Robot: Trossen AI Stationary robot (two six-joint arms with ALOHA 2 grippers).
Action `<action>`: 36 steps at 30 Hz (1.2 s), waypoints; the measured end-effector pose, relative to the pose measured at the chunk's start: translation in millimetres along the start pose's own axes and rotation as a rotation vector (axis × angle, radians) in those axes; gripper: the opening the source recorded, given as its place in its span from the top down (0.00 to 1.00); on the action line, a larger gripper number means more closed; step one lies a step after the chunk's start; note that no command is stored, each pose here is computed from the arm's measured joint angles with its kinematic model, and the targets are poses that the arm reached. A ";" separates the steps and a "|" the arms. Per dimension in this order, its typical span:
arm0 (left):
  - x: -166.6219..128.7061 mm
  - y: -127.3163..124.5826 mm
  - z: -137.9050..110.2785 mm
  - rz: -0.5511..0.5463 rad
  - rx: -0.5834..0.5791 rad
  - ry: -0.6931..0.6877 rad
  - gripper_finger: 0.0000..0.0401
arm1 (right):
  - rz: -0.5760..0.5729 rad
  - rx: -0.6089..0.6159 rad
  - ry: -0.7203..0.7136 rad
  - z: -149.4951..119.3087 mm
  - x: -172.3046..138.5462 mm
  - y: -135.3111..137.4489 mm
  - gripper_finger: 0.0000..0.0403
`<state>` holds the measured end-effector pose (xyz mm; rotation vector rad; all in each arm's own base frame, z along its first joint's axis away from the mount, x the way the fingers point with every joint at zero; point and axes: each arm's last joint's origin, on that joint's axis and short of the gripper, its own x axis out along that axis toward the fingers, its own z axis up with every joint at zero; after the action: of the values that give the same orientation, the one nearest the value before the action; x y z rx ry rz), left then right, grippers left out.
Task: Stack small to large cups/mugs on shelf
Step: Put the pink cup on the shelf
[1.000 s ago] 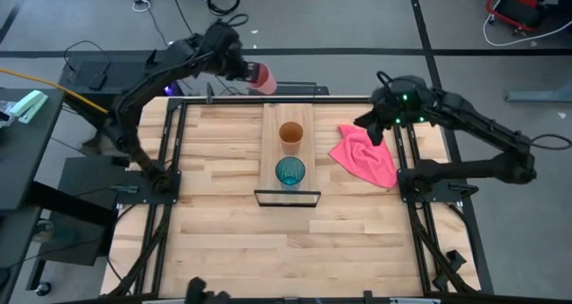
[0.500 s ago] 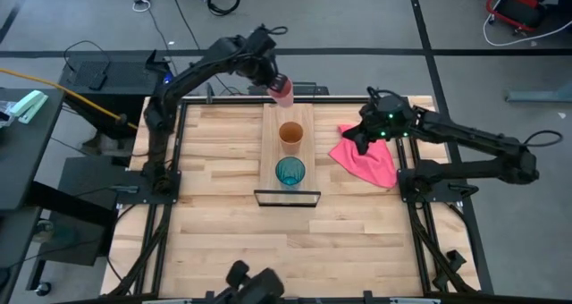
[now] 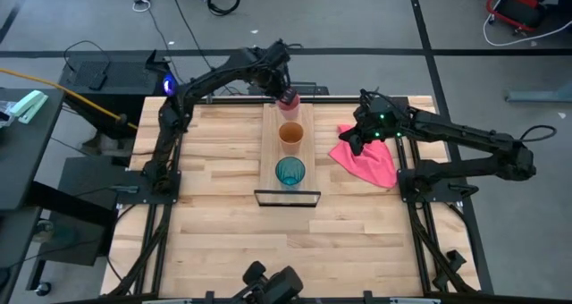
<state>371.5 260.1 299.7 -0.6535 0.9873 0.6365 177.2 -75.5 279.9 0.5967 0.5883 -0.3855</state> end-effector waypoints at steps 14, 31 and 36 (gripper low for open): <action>28.2 -5.9 -2.6 0.032 0.035 0.041 0.98 | -0.001 0.001 0.002 -0.1 0.4 -0.1 0.87; 28.1 -4.2 -2.2 0.042 0.049 0.039 0.98 | -0.002 0.000 0.002 -0.1 0.4 -0.2 0.87; 28.2 -4.9 -2.6 0.042 0.051 0.041 0.97 | -0.002 0.000 0.002 -0.1 0.4 -0.2 0.87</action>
<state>385.2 260.2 274.4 -0.6047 1.0543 0.6346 177.4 -75.6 279.5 0.5970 0.5905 -0.3867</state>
